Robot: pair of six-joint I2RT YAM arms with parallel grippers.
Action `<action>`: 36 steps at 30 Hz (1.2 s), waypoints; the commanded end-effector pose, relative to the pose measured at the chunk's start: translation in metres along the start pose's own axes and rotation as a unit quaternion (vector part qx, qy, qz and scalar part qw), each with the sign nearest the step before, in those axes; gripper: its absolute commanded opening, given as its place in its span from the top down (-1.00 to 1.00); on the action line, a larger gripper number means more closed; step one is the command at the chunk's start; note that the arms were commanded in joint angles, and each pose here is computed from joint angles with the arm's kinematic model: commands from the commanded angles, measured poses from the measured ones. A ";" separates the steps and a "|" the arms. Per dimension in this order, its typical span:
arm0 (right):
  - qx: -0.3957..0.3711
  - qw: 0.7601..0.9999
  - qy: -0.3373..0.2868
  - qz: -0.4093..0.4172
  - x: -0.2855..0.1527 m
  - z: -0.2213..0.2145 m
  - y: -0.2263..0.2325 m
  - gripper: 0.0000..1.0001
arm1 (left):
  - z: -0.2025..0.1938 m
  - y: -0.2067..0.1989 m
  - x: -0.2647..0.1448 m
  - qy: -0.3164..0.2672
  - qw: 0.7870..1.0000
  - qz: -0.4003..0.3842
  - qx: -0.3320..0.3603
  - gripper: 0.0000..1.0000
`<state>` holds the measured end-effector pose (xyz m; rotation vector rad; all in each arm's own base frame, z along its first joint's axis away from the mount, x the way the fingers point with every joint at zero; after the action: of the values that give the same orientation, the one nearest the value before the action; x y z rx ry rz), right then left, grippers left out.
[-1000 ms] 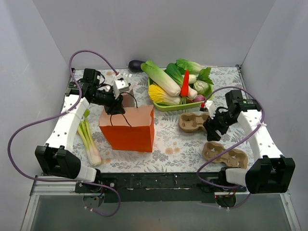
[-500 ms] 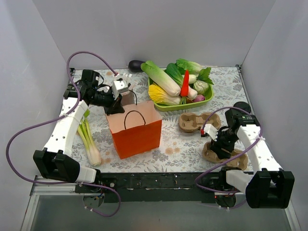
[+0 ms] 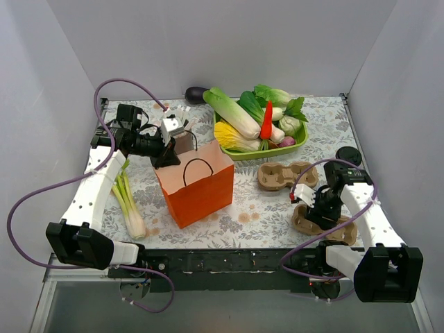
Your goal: Pack the takeout coffee
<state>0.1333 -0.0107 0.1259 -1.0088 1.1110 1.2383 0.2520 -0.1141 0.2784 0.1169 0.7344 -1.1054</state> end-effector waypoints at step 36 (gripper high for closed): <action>-0.032 0.996 -0.061 -0.061 -0.044 0.023 -0.002 0.65 | 0.011 -0.008 0.005 -0.035 0.999 -0.037 -0.015 1.00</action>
<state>0.1351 -0.0089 0.1393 -1.0780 0.9993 1.2206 0.2540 -0.1192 0.2808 0.0571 0.7287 -1.1063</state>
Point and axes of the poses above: each gripper's point midway between its finger pads, its own x axis out along the fingers, its own y axis along the line the jaws close on, z = x × y, the point moved 5 cm from there along -x, back along the fingers, and after that the axes turned 12 degrees about -x, right-handed, at the moved point
